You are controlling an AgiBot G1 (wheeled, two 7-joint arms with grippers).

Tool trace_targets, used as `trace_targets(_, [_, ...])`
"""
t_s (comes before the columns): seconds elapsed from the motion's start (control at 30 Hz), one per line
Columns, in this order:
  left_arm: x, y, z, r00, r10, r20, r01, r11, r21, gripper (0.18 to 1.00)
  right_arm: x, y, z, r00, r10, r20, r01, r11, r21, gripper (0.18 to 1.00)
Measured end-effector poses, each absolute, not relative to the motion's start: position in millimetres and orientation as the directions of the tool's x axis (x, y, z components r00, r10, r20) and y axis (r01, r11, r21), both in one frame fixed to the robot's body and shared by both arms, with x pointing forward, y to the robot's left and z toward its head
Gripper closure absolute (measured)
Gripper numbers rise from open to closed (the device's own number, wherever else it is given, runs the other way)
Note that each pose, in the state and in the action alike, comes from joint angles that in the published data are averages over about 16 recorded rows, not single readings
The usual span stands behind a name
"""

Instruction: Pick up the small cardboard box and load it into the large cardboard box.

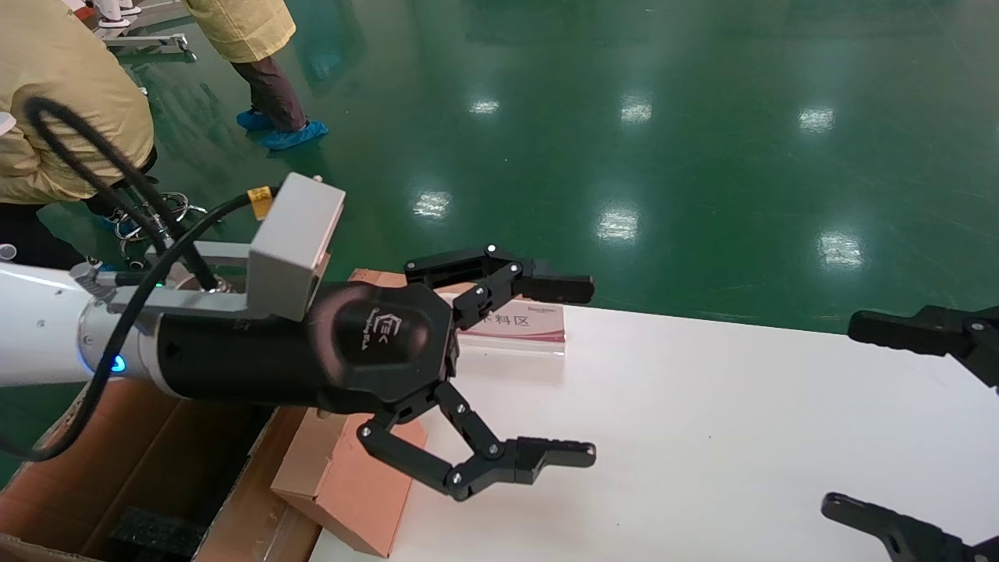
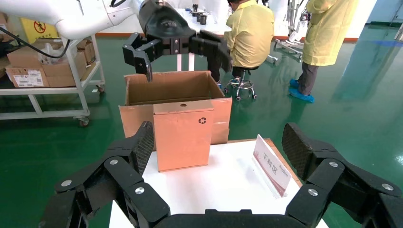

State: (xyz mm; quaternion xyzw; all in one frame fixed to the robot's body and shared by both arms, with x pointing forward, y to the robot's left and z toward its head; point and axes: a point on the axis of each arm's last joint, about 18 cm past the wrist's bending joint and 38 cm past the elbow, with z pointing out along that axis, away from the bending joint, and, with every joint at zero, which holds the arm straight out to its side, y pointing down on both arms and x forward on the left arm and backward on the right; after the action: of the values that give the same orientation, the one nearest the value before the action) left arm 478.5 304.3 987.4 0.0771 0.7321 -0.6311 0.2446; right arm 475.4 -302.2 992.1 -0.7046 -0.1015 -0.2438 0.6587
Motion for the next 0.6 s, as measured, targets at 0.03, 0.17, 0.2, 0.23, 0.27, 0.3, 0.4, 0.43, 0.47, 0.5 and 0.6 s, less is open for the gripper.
trace_targets(0.03, [479,305,987,-0.87,-0.198,-0.453,0.413,0.211,-0.886,0.184,475,-302,992,0.86,-0.178,0.477,0.464,-0.112,-0.879,0.178])
trace_targets(0.17, [483,309,985,-0.872,-0.211,-0.442,0.371,0.305,-0.877,0.184,475,-302,992,0.86,-0.178,0.477,0.464,-0.112,-0.879,0.178])
trace_targets(0.2, [484,311,985,-0.872,-0.217,-0.438,0.356,0.332,-0.873,0.184,475,-302,992,0.86,-0.178,0.477,0.464,-0.112,-0.879,0.178])
trace_targets(0.23, [485,313,985,-0.872,-0.224,-0.435,0.34,0.36,-0.869,0.184,475,-302,992,0.861,-0.178,0.477,0.464,-0.112,-0.879,0.178])
trace_targets(0.27, [486,315,985,-0.871,-0.232,-0.433,0.325,0.389,-0.862,0.184,475,-302,992,0.861,-0.178,0.477,0.464,-0.112,-0.879,0.178])
trace_targets(0.3, [488,317,985,-0.87,-0.24,-0.43,0.308,0.417,-0.855,0.184,475,-302,992,0.861,-0.178,0.477,0.464,-0.112,-0.879,0.178])
trace_targets(0.4, [493,323,987,-0.867,-0.27,-0.419,0.247,0.497,-0.832,0.184,475,-302,992,0.861,-0.178,0.477,0.464,-0.112,-0.879,0.178])
trace_targets(0.43, [494,325,987,-0.866,-0.282,-0.413,0.223,0.522,-0.823,0.184,475,-302,992,0.861,-0.178,0.477,0.464,-0.112,-0.879,0.178])
trace_targets(0.47, [497,327,988,-0.864,-0.296,-0.407,0.198,0.543,-0.816,0.184,475,-302,992,0.861,-0.178,0.477,0.464,-0.112,-0.879,0.178])
trace_targets(0.5, [499,329,989,-0.862,-0.311,-0.401,0.173,0.563,-0.808,0.184,475,-302,992,0.861,-0.178,0.477,0.464,-0.112,-0.879,0.178])
trace_targets(0.6, [505,336,990,-0.851,-0.36,-0.382,0.091,0.615,-0.783,0.184,475,-302,992,0.861,-0.178,0.477,0.464,-0.112,-0.879,0.178])
